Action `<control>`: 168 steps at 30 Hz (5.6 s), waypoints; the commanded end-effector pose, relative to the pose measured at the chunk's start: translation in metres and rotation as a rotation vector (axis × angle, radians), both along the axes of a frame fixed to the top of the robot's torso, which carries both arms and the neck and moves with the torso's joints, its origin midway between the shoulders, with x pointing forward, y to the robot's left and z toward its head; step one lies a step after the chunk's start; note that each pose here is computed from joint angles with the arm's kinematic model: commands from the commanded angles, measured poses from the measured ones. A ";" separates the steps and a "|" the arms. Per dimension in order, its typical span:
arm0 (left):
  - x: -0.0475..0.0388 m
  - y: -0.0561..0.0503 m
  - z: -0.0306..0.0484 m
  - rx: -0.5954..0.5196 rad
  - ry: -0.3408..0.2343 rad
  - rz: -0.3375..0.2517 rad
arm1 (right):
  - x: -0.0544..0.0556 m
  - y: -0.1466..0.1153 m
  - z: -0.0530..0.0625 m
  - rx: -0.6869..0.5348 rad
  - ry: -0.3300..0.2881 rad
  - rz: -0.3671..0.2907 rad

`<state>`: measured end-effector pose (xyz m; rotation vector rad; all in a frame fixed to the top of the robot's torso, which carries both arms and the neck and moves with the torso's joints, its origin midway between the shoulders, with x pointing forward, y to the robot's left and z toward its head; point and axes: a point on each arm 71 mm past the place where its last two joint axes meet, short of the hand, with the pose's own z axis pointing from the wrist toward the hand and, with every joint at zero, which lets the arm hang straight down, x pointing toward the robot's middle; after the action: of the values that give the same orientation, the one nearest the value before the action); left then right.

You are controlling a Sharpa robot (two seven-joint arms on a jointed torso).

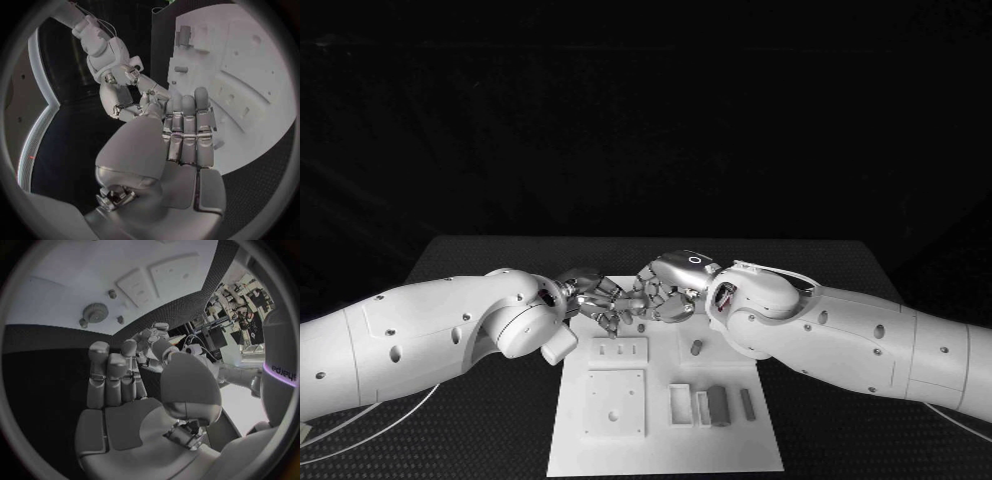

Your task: Assemble the parts on the task board

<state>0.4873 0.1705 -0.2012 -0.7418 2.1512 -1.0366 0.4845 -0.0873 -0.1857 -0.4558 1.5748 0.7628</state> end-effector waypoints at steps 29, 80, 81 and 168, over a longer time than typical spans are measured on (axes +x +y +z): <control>-0.0014 -0.002 -0.0011 -0.013 0.039 -0.010 | -0.004 0.003 -0.003 -0.006 0.015 0.011; -0.0007 0.000 -0.0017 0.033 0.025 0.016 | -0.006 0.005 -0.004 -0.009 0.026 0.017; -0.0005 0.000 -0.0017 0.033 0.024 0.017 | -0.006 0.005 -0.004 -0.009 0.027 0.018; 0.0406 -0.030 -0.0108 0.726 0.026 -0.263 | 0.046 -0.101 0.013 0.292 0.062 -0.340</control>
<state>0.5264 0.1412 -0.2128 -0.1792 2.4575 -0.3246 0.5311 -0.1897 -0.1725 0.0582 1.5063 0.7227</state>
